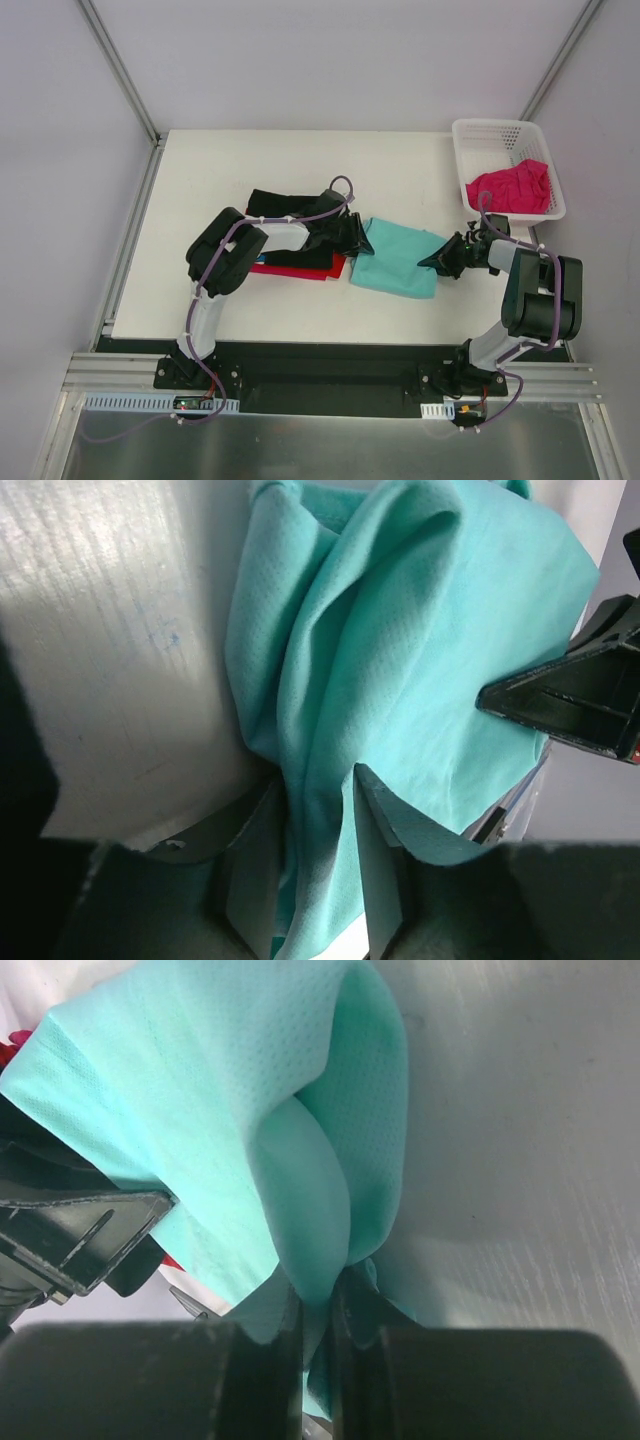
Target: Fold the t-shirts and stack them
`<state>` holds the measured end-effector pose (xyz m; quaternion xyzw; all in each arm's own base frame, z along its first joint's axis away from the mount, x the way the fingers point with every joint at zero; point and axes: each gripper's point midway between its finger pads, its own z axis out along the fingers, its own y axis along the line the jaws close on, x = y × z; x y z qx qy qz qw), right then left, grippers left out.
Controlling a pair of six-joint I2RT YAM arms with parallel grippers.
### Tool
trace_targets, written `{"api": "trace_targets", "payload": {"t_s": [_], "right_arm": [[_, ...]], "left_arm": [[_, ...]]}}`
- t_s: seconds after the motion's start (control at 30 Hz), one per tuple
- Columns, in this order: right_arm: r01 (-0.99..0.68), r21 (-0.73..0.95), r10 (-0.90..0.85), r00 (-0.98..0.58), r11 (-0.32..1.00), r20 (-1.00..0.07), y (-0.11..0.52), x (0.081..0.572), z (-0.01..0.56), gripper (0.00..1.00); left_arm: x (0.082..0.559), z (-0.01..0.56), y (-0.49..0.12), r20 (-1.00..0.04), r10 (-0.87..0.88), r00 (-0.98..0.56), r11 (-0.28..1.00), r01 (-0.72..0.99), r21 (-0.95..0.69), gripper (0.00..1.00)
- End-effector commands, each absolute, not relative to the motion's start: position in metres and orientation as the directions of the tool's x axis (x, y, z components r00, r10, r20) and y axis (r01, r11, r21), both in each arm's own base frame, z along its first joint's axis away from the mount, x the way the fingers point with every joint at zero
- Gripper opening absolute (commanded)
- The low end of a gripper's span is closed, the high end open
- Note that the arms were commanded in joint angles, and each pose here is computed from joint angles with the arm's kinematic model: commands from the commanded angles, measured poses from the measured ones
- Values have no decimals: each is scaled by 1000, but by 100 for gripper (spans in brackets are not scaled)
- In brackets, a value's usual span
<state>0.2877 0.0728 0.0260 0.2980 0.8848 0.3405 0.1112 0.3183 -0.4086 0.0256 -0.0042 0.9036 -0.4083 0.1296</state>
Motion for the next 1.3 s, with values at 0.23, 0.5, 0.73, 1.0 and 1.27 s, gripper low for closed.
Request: {"api": "trace_targets", "payload": {"t_s": [0.23, 0.5, 0.73, 1.0, 1.27], "right_arm": [[440, 666, 587, -810, 603, 4, 74, 289, 23, 3], [437, 667, 580, -814, 603, 9, 74, 293, 24, 3], [441, 670, 582, -813, 597, 17, 75, 295, 24, 3], [437, 673, 574, -819, 597, 22, 79, 298, 24, 2], [430, 679, 567, -823, 595, 25, 84, 302, 25, 2]], "left_arm": [[305, 1, -391, -183, -73, -980, 726, 74, -684, 64], [306, -3, -391, -182, -73, -981, 728, 73, -682, 64], [306, -7, -403, -159, -77, -984, 713, 57, -699, 57], [306, -3, -411, -155, -83, -985, 702, 53, -710, 57], [305, -3, -418, -147, -82, -986, 696, 49, -716, 48]]}}
